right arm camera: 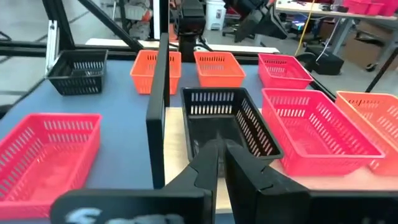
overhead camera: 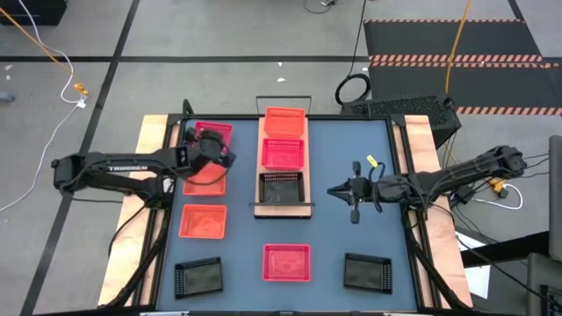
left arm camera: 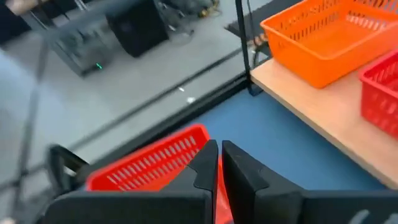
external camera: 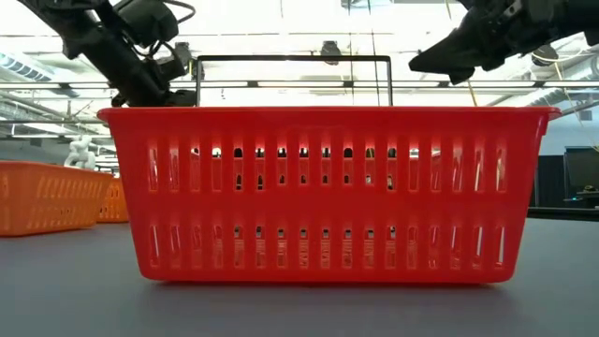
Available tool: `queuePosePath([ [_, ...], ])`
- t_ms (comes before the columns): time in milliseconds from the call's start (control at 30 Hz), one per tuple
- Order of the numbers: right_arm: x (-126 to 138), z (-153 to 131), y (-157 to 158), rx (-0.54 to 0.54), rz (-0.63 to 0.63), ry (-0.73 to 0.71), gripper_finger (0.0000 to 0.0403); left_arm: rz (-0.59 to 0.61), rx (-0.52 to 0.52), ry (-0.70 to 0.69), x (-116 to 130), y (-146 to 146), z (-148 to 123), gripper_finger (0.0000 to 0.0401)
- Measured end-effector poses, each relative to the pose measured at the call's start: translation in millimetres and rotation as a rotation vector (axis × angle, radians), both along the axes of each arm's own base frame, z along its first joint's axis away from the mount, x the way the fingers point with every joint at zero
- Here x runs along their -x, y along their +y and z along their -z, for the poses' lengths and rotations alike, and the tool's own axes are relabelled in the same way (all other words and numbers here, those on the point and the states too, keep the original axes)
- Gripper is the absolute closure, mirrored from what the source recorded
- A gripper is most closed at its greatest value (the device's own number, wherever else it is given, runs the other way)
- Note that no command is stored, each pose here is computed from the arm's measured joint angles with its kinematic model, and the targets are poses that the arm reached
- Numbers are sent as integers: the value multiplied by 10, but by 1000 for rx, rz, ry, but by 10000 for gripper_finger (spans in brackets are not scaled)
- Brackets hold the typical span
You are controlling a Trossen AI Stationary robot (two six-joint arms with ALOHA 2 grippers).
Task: Stack baskets on shelf by color
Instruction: Stack the top orange bin on the orange bin on the shelf
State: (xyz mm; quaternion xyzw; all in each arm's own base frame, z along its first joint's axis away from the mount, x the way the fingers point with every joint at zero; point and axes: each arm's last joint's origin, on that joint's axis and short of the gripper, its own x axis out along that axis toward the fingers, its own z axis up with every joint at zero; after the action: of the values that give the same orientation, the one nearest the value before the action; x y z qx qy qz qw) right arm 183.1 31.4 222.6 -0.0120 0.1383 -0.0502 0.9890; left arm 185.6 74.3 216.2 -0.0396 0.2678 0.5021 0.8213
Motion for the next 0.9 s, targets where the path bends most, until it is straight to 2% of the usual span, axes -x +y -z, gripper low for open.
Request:
queuePosePath([
  [133,-46,16,17,-24,-44,-6,366,88,80,-34,20,-10,-19,374],
  [300,-138,71,35,-25,-66,-3,309,195,151,-50,-23,-90,-1,374],
  [400,-188,146,45,34,-80,37,274,242,192,-57,-46,-178,17,375],
  [533,-246,226,56,177,-120,78,244,282,227,-43,-55,-314,44,375],
  [633,-279,176,54,284,-117,24,237,299,253,-49,-55,-402,54,375],
  [800,-248,-103,22,437,-18,-177,236,287,329,-49,57,-539,48,375],
  [900,-182,-280,-5,469,17,-300,236,344,476,17,157,-653,-5,375],
])
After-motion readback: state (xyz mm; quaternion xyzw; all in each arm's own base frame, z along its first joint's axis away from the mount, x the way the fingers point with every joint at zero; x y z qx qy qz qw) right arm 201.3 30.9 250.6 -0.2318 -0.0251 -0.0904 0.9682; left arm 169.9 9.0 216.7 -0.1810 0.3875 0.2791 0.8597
